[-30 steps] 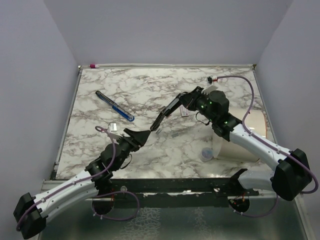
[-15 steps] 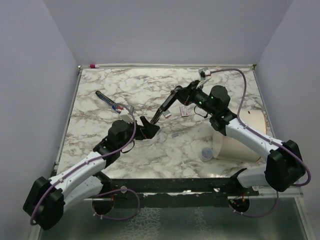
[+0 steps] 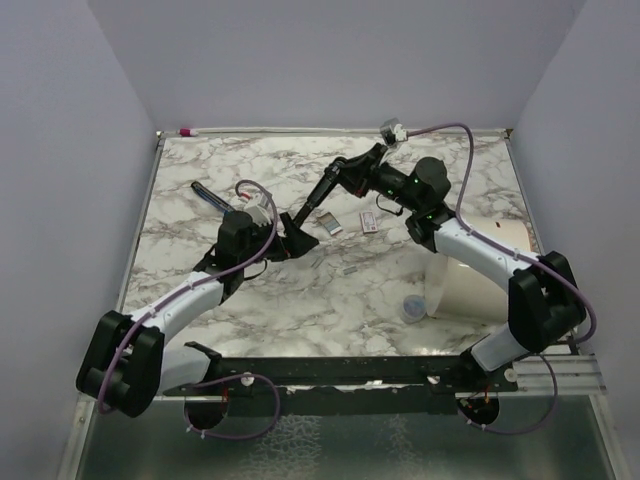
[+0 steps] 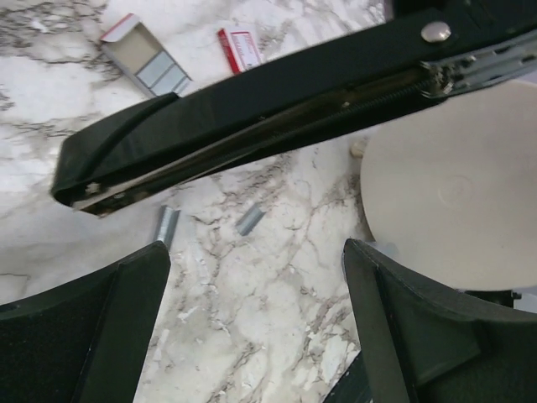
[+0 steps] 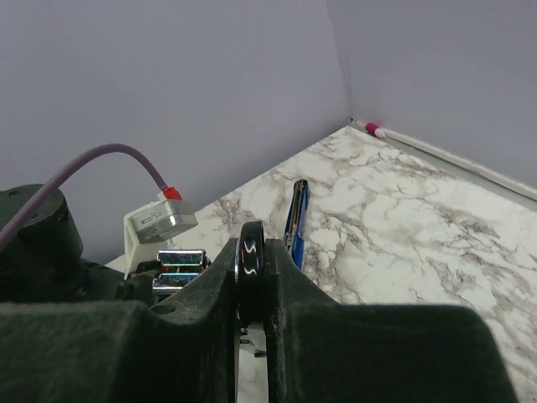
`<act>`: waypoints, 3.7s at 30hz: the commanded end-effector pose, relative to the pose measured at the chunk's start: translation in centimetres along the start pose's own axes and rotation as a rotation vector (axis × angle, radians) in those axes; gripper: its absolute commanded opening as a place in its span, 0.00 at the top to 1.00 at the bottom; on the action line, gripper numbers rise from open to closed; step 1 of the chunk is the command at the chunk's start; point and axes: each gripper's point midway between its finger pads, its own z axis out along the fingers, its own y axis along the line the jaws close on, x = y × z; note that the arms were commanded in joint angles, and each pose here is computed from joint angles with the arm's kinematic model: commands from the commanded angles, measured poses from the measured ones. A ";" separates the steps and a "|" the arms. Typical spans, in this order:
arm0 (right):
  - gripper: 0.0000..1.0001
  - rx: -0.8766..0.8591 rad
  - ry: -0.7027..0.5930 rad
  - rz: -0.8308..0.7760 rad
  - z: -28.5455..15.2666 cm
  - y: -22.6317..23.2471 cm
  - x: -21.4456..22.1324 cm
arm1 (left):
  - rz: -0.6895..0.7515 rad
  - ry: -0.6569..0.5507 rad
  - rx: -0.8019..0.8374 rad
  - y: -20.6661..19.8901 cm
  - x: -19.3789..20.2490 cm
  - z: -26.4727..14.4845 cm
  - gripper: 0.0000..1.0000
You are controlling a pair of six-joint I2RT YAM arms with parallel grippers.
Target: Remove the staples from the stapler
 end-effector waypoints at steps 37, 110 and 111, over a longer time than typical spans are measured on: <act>0.99 -0.530 -0.068 -0.545 3.0 2.4 3.4 | -0.144 -0.009 -0.218 11.6 -4.3 3.9 0.33; 0.99 0.125 0.184 0.704 5.9 3.4 12.7 | 0.237 -0.251 -0.280 -1.1 -10.4 -12.6 0.09; 0.99 0.123 0.186 0.704 6.1 3.6 12.8 | 0.246 -0.258 -0.287 -1.2 -10.6 -12.9 0.09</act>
